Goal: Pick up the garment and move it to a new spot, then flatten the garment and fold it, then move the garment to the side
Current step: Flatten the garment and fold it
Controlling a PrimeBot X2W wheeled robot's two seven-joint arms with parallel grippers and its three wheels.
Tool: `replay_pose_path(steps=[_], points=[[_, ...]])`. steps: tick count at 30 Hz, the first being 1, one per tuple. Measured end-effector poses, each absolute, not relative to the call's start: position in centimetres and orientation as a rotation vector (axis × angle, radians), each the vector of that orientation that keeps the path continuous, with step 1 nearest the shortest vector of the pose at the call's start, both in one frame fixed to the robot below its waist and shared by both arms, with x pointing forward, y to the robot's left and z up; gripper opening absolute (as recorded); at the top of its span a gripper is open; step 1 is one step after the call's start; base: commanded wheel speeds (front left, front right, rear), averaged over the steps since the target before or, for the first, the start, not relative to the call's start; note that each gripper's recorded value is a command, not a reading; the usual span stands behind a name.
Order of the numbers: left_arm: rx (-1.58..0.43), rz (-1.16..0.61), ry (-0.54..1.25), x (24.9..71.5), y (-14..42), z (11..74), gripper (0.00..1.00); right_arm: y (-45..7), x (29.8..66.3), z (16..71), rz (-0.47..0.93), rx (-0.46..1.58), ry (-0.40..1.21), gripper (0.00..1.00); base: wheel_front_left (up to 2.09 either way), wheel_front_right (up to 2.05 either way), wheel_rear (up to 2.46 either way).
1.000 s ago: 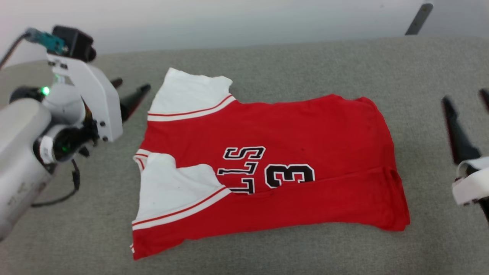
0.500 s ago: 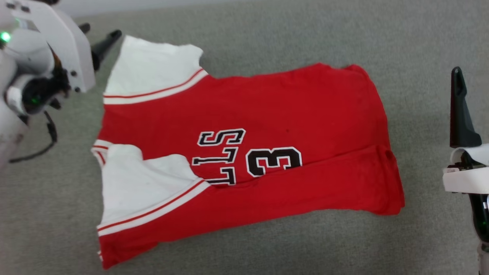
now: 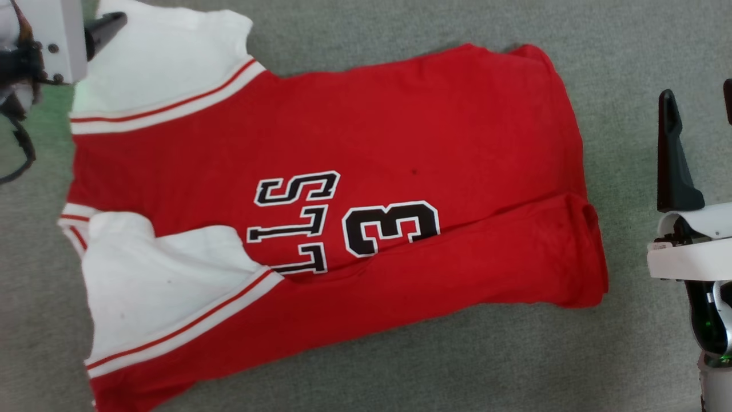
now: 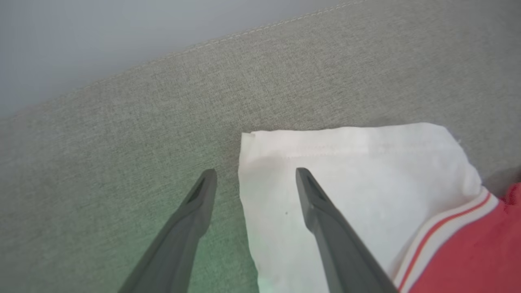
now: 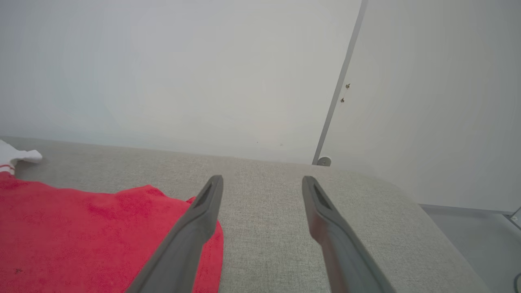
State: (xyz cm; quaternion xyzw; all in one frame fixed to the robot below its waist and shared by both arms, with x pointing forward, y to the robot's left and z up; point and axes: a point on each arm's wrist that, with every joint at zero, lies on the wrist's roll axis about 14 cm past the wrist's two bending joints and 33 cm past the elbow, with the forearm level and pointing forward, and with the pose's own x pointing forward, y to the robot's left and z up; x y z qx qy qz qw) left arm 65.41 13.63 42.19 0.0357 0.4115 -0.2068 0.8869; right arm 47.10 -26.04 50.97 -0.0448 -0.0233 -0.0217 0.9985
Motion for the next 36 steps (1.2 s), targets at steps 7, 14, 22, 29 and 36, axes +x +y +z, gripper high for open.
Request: replay_pose_path(steps=[7, 14, 22, 29, 36], points=[[0.049, -0.409, 0.976, 65.4, 13.2, 39.6, 1.0, -26.4, 47.5, 49.5, -0.05, -0.092, -0.008, 1.0, 0.0, 0.0, 0.0], [0.054, -0.402, 1.02, 65.4, 12.7, 38.8, 0.0, -26.1, 47.6, 48.3, -0.043, -0.071, 0.047, 1.0, 0.0, 0.0, 0.0], [0.048, -0.404, 1.005, 65.4, 12.1, 38.9, 0.0, -24.5, 48.8, 46.8, 0.028, -0.018, 0.202, 1.0, 0.0, 0.0, 0.0], [0.038, -0.402, 0.994, 65.4, 12.1, 39.4, 0.0, -23.4, 51.4, 46.2, 0.107, -0.03, 0.408, 1.0, 0.0, 0.0, 0.0], [0.027, -0.412, 0.966, 65.6, 12.0, 39.7, 0.0, -22.2, 53.5, 43.6, 0.18, -0.045, 0.684, 1.0, 0.0, 0.0, 0.0]])
